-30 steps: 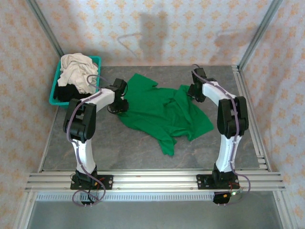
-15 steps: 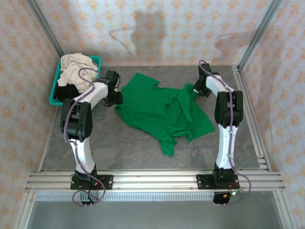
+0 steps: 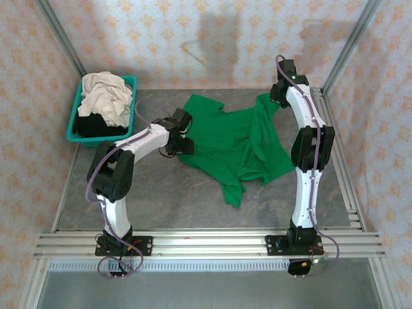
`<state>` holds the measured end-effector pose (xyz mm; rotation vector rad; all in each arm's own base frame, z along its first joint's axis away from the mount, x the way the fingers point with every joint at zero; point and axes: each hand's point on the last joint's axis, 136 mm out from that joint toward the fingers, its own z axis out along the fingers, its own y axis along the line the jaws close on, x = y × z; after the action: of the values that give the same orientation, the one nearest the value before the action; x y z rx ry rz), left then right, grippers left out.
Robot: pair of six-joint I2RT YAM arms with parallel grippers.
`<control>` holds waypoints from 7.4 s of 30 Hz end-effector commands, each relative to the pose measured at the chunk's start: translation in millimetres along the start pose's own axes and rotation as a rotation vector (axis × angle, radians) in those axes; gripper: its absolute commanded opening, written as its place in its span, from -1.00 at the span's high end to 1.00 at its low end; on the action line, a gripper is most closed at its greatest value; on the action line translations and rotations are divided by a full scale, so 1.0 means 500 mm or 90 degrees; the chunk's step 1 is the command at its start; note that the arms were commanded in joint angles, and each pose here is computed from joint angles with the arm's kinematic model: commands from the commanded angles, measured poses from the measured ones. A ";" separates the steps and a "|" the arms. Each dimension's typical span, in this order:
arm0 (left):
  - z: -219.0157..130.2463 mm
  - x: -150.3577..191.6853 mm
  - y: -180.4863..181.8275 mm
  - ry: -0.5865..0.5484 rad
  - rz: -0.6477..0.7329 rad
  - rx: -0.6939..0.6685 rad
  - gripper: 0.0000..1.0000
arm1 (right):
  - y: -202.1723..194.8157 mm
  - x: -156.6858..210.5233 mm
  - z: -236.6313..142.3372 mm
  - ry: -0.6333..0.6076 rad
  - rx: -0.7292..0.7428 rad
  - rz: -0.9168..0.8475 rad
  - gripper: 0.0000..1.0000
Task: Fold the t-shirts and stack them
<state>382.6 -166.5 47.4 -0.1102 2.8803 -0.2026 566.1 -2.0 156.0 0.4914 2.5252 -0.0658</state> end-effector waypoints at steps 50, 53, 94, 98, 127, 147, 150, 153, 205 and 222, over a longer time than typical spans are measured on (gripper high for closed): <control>-0.085 0.110 -0.166 -0.048 0.049 -0.031 -0.03 | -0.212 0.483 -0.193 0.089 0.037 0.144 0.90; -0.046 0.118 -0.187 -0.031 0.052 -0.036 0.01 | -0.211 0.489 -0.189 0.090 0.032 0.144 0.90; -0.157 0.199 0.102 -0.085 -0.082 -0.155 1.00 | -0.275 0.492 -0.235 0.062 0.094 0.184 0.98; -0.157 0.269 0.177 -0.077 -0.125 -0.180 1.00 | -0.301 0.523 -0.242 0.064 0.123 0.209 0.94; -0.020 -0.197 -0.042 -0.064 -0.026 -0.067 0.29 | 0.032 0.436 -0.030 0.173 -0.022 0.092 -0.13; 0.136 -0.214 0.185 -0.008 -0.230 -0.120 0.40 | -0.178 0.546 -0.066 0.182 0.060 0.238 -0.19; 0.126 -0.224 0.164 -0.011 -0.221 -0.086 0.34 | -0.151 0.502 -0.128 0.146 0.011 0.270 -0.20; 0.111 -0.228 0.120 -0.005 -0.184 -0.054 0.31 | -0.055 0.393 -0.202 0.004 -0.091 0.233 -0.25; 0.002 -0.431 0.175 -0.133 -0.277 -0.021 -0.01 | 0.067 0.226 -0.014 0.063 -0.013 0.080 -0.02; -0.231 -0.176 0.181 -0.154 -0.183 -0.011 -0.59 | 0.063 0.202 0.091 0.125 0.011 0.104 -0.11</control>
<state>463.6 -54.6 170.9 -0.5609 2.6130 -0.2179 539.2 66.3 37.9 0.7322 2.6629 0.0359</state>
